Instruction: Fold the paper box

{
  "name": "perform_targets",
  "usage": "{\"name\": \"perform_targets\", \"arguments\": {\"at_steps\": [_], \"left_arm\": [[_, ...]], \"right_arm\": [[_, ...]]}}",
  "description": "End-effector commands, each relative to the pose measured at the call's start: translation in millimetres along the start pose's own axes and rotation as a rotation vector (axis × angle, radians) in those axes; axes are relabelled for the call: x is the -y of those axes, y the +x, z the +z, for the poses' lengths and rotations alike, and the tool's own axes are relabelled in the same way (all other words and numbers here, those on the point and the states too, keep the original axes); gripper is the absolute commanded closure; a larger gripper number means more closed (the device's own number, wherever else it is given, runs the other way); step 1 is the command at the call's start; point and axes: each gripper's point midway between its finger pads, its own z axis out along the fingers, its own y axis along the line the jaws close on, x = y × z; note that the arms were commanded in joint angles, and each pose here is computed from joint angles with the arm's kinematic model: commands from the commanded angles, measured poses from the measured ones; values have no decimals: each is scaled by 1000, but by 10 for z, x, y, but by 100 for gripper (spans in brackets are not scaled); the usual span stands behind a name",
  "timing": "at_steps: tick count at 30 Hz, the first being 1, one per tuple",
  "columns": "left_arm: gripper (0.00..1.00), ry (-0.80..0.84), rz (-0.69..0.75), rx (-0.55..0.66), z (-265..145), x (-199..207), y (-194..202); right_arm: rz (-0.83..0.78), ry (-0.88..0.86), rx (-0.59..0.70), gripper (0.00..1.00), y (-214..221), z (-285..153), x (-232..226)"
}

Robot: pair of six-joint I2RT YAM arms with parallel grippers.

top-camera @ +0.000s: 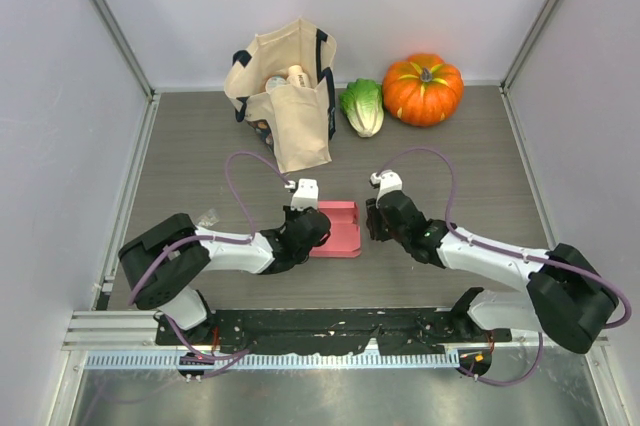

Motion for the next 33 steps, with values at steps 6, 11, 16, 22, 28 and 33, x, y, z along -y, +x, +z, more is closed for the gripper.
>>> {"name": "perform_targets", "arguments": {"at_steps": [6, 11, 16, 22, 28, 33], "left_arm": [[100, 24, -28, 47, -54, 45, -175], [100, 29, -23, 48, -52, 61, -187], [100, 37, -21, 46, -57, 72, -191], [100, 36, -16, 45, -69, 53, -174], [100, 41, -19, 48, -70, 47, -167], [100, 51, -12, 48, -71, 64, -170]], "right_arm": [[-147, -219, 234, 68, -486, 115, -504], [-168, -282, 252, 68, -505, 129, -648], [-192, -279, 275, 66, -483, 163, -661], [-199, -265, 319, 62, -425, 199, -632], [-166, -155, 391, 61, -517, 290, -483], [-201, -72, 436, 62, -548, 372, -478]]}}
